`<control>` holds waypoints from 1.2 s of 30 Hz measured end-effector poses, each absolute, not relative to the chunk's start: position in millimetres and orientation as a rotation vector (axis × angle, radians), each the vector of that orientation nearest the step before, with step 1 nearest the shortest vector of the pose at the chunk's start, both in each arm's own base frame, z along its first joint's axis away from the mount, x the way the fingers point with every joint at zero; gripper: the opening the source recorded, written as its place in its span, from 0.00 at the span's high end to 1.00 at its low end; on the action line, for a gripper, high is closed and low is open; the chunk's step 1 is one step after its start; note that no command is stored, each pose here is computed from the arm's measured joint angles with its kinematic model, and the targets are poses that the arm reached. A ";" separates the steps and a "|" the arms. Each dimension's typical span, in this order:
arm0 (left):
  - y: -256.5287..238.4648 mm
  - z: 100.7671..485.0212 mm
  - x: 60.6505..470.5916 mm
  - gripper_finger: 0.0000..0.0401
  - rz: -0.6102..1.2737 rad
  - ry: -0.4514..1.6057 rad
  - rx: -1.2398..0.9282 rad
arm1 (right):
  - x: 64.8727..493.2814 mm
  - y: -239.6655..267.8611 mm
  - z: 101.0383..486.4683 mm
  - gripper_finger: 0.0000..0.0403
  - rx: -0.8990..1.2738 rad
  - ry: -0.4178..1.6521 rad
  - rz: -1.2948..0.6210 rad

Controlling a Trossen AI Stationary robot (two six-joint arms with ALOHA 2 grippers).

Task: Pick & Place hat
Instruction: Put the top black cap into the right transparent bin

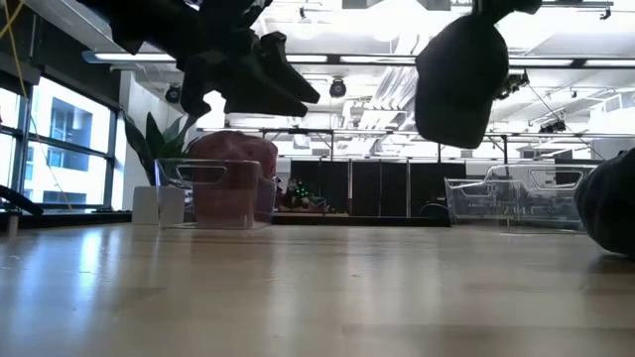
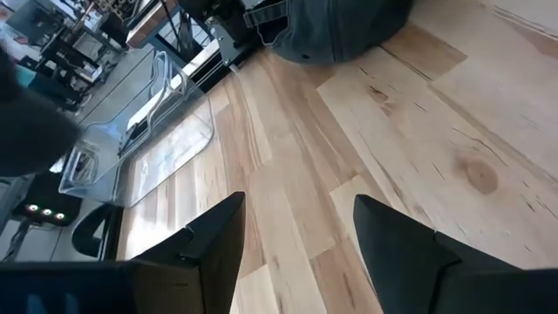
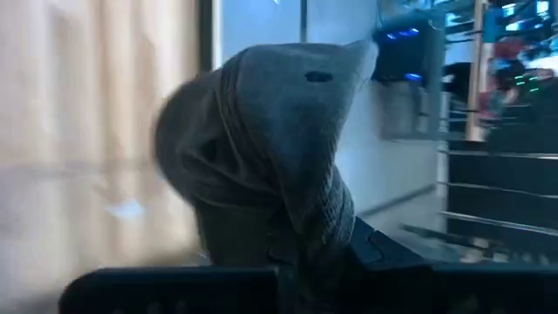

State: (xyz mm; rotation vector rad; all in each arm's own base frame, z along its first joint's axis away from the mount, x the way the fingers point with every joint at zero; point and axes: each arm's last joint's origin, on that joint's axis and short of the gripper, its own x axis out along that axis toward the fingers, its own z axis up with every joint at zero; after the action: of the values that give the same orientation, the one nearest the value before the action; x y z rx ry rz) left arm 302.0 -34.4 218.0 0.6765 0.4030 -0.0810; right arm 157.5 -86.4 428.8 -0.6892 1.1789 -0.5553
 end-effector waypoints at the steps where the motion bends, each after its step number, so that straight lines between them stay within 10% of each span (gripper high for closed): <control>1: -34.4 218.0 301.9 0.49 -0.080 0.404 0.677 | 154.1 -93.7 429.2 0.94 -0.718 1.210 -0.552; 24: -34.1 213.1 299.7 0.49 -0.091 0.459 0.657 | 129.5 -180.7 315.9 0.95 -0.586 1.529 -0.530; 36: -34.1 213.1 299.7 0.49 -0.091 0.458 0.653 | 117.4 -189.0 293.6 0.79 -0.341 1.476 -0.708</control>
State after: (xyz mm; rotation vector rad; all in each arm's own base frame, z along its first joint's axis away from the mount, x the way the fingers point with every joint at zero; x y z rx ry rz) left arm 299.7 -34.1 213.1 0.6534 0.4584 -0.0906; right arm 117.4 -189.0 293.6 -0.3413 1.4765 -0.7077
